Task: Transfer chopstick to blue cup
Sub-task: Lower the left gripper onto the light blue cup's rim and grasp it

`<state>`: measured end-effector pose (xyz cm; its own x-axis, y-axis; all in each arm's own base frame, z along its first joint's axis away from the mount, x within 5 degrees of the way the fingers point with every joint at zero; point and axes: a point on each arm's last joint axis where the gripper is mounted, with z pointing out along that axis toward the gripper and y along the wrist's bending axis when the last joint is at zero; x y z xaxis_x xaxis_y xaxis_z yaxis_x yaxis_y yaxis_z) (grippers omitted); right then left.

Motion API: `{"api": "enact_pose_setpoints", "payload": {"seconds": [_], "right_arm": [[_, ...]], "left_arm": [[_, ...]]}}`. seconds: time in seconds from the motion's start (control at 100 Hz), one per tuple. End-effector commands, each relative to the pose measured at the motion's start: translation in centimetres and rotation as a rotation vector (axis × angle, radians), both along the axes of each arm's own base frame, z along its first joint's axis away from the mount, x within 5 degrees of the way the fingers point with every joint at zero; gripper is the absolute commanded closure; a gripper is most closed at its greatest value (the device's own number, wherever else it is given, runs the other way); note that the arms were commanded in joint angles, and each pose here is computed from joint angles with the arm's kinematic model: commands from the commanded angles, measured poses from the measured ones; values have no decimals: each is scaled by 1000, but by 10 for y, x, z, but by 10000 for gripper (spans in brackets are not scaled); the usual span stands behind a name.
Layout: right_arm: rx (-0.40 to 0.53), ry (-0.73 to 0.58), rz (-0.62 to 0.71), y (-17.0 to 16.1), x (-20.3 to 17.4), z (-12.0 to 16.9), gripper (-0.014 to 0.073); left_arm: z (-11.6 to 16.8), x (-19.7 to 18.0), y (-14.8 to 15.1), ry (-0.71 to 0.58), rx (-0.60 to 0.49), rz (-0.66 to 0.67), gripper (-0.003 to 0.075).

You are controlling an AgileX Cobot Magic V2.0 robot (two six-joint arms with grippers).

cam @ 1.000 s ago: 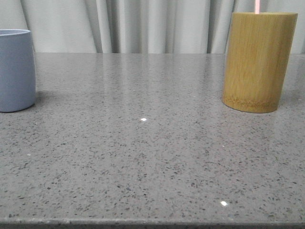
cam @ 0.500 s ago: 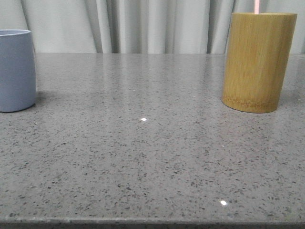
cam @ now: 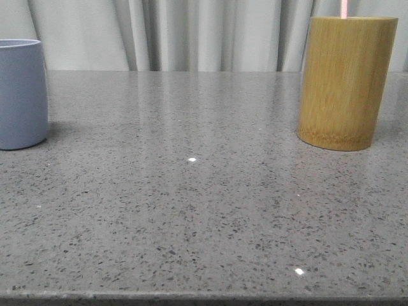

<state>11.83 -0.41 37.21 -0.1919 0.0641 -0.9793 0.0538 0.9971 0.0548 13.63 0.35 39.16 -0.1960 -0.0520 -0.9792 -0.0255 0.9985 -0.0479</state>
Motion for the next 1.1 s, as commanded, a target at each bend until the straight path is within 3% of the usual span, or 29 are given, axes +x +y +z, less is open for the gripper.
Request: {"api": "enact_pose_setpoints", "payload": {"seconds": [0.0,0.5,0.86,1.09], "right_arm": [[-13,-97,-1,-1,6,23,147],[4,-172,8,0,11,32,151],[4,-164,7,0,11,31,151],[3,-165,7,0,11,31,151]], "left_arm": [[19,6,1,-92,-9,5,351],[14,27,1,-70,-38,4,352],[24,71,-9,284,-61,-77,351],[19,106,-37,477,9,-221,351]]}}
